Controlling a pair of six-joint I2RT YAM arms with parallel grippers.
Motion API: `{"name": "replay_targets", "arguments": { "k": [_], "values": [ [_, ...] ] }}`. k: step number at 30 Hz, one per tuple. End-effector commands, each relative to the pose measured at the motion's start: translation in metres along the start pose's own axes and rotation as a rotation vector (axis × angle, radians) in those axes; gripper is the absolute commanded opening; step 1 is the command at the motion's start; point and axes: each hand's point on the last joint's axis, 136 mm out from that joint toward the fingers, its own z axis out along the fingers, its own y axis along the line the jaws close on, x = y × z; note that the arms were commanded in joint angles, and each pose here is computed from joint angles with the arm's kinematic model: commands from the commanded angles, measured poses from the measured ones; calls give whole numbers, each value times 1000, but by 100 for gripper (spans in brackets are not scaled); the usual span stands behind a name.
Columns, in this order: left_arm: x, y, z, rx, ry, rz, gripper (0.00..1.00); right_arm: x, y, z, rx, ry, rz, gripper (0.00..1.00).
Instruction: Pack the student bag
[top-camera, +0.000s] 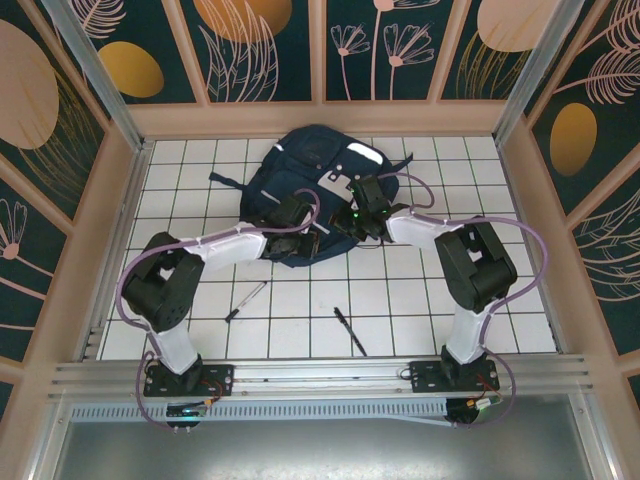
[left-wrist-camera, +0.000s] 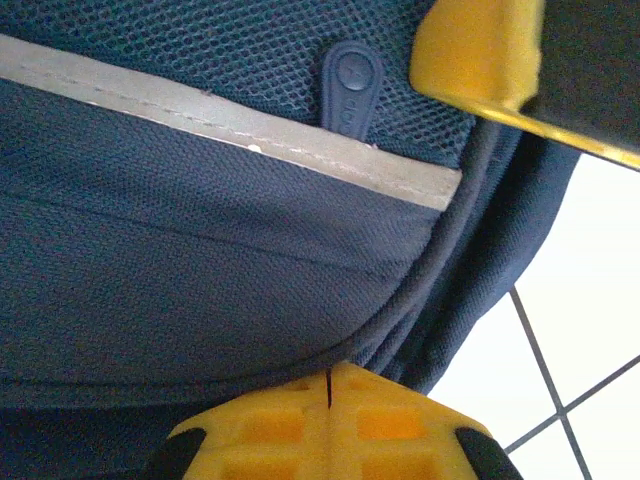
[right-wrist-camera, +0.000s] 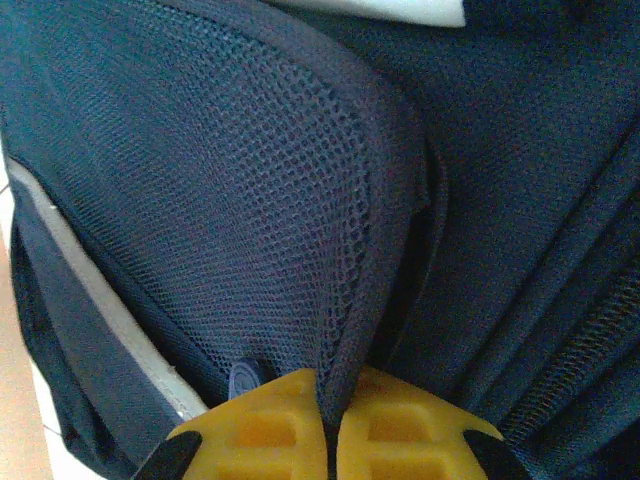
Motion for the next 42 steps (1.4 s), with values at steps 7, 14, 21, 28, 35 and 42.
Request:
{"name": "replay_targets", "arguments": {
  "k": [7,14,21,28,35,42],
  "values": [
    [-15,-33,-33,138,-99,189,9,-3,6,-22,-77,50,-146,0],
    [-17,-50,-24,219,-114,75,49,-1,12,-25,-117,66,-122,0],
    [5,-31,13,20,-28,38,49,2,20,-25,-155,92,-104,0],
    [-2,11,11,-209,-91,-55,36,3,19,-25,-148,101,-119,0],
    [-22,-2,-12,-177,-136,-75,39,5,16,-27,-133,111,-146,0],
    [-17,9,-3,-239,-108,-86,38,9,17,-24,-144,133,-145,0]
  ]
}}
